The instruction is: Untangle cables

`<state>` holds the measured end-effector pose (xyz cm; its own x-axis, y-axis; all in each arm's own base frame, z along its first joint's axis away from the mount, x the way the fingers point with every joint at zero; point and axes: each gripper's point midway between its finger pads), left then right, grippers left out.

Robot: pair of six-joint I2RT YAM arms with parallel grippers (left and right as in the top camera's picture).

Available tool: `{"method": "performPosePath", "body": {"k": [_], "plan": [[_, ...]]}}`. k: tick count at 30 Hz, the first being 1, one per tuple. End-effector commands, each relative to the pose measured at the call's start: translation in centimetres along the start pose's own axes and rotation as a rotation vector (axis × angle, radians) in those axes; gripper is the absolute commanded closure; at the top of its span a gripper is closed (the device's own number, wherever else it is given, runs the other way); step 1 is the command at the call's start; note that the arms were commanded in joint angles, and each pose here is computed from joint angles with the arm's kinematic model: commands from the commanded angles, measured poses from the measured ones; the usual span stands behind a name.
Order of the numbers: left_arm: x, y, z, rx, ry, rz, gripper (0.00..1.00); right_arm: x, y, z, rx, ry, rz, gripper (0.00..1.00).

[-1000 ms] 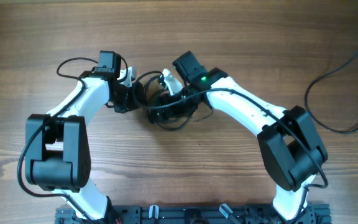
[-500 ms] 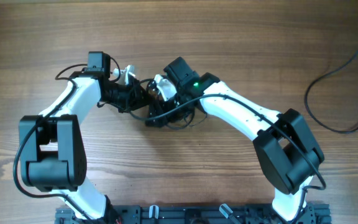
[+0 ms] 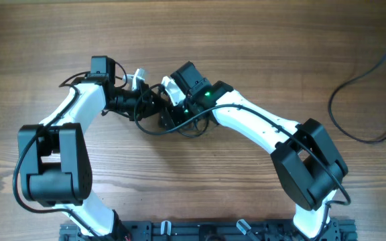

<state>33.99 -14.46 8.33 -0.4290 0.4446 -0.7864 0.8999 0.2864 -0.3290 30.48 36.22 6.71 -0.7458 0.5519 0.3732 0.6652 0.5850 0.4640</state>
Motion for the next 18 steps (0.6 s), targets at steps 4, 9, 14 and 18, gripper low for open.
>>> {"method": "performPosePath", "body": {"k": [4, 9, 14, 18], "plan": [[-0.4, -0.4, -0.2, 0.021, -0.038, -0.009, 0.87, -0.1, 0.9, -0.1, -0.028, -0.016, 0.012, 0.96], [-0.4, 0.1, -0.2, 0.002, -0.034, 0.008, 0.79, -0.6, 1.4, -1.0, -0.053, 0.052, 0.133, 0.96], [0.9, 1.9, -0.8, -0.081, 0.036, 0.024, 0.71, 0.6, 2.3, -4.2, -0.097, 0.366, 0.200, 0.96], [2.7, 3.3, -1.2, -0.157, 0.140, 0.007, 0.77, 0.9, 2.5, -5.8, -0.114, 0.480, 0.224, 0.96]]}}
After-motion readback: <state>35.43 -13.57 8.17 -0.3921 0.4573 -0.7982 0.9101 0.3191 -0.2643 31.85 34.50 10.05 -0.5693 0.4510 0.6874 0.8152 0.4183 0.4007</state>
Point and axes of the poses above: each gripper's point midway between its finger pads, its own z axis out along the fingers, its own x axis along the line the jaws close on, y = z × x, and after that the axes turned 13 degrees about -z, right-handed
